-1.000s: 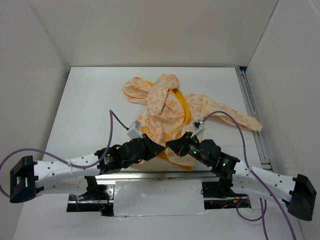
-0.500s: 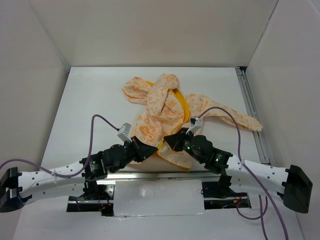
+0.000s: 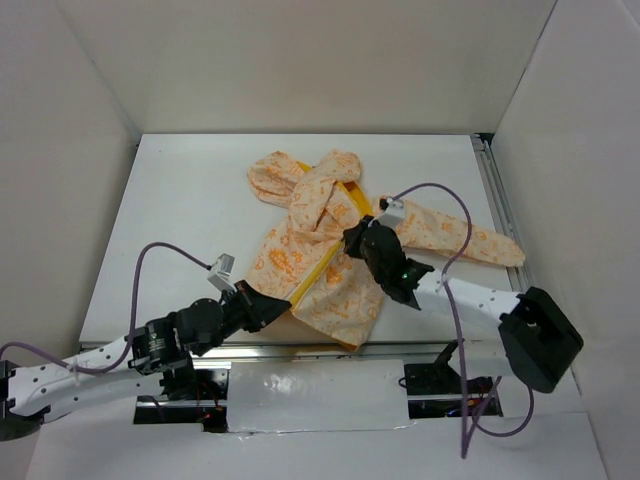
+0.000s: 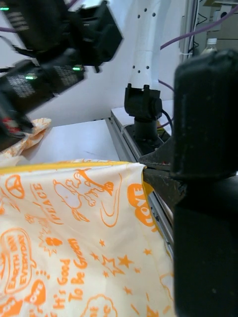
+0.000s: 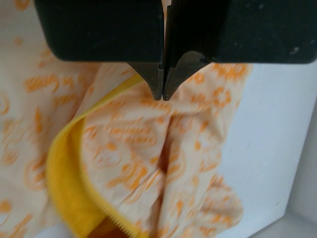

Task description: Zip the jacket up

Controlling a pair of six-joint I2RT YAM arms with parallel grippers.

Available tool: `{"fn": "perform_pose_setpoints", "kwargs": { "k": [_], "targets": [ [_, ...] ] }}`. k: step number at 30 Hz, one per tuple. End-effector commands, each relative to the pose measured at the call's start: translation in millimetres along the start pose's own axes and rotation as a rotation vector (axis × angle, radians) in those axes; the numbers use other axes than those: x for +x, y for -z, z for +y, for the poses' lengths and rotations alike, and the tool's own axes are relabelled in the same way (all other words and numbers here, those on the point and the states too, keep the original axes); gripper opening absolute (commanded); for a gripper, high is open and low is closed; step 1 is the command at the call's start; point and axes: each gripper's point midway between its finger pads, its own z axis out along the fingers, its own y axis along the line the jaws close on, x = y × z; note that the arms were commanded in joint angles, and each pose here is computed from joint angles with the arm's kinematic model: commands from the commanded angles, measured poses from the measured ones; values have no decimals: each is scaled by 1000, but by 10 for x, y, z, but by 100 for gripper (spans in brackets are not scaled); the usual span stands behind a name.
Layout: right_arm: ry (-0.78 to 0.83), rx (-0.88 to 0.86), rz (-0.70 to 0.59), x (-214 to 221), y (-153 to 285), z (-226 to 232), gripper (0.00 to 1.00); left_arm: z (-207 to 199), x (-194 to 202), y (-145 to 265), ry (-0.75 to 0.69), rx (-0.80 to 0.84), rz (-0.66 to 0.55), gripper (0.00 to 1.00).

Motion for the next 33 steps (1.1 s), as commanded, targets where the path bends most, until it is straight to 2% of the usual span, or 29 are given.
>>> {"fn": "perform_pose_setpoints", "kwargs": {
  "k": [1,6,7,8,9,10,11,12,13,14,15,16,17,18,19,22,28,33],
  "targets": [
    [47,202,-224,-789,-441,-463,0,-62,-9,117,39,11,21,0],
    [118,228,-211,-1205,-1166,-635,0,55,-25,162,65,-46,15,0],
    [121,250,-216,-1325,-1280,-765,0,103,-3,176,72,-66,25,0],
    [124,224,-254,-1601,-1410,-644,0,122,7,185,72,-67,29,0],
    [138,229,-202,-1466,-1624,-765,0,140,13,182,71,-67,27,0],
    [140,231,-206,-1575,-1758,-858,0,150,21,182,80,-67,28,0],
    [144,191,-259,-1928,-1898,-679,0,170,42,172,71,-65,33,0],
    [157,213,-198,-1733,-2155,-863,0,173,36,165,67,-65,28,0],
    [165,222,-196,-1815,-2301,-926,0,195,49,162,61,-76,34,0],
    [159,197,-242,-2192,-2426,-753,0,187,50,157,52,-80,37,0],
    [168,195,-236,-2217,-2559,-770,0,202,59,153,53,-92,41,0],
    [188,210,-190,-2025,-2822,-929,0,184,50,144,46,-89,39,0],
    [183,170,-280,-2459,-2886,-688,0,201,83,124,35,-99,51,0],
    [187,182,-255,-2428,-2990,-729,0,221,107,112,39,-109,59,0],
    [184,150,-286,-2563,-3157,-643,0,236,111,89,5,-111,58,0],
    [179,116,-324,-2735,-3279,-575,0,229,134,-13,-53,-120,61,0],
    [145,94,-406,-2930,-3332,-769,0,576,310,-240,-45,-319,87,0],
    [109,90,-453,-3108,-3372,-983,0,603,401,-416,-4,-289,148,0]
  ]
}}
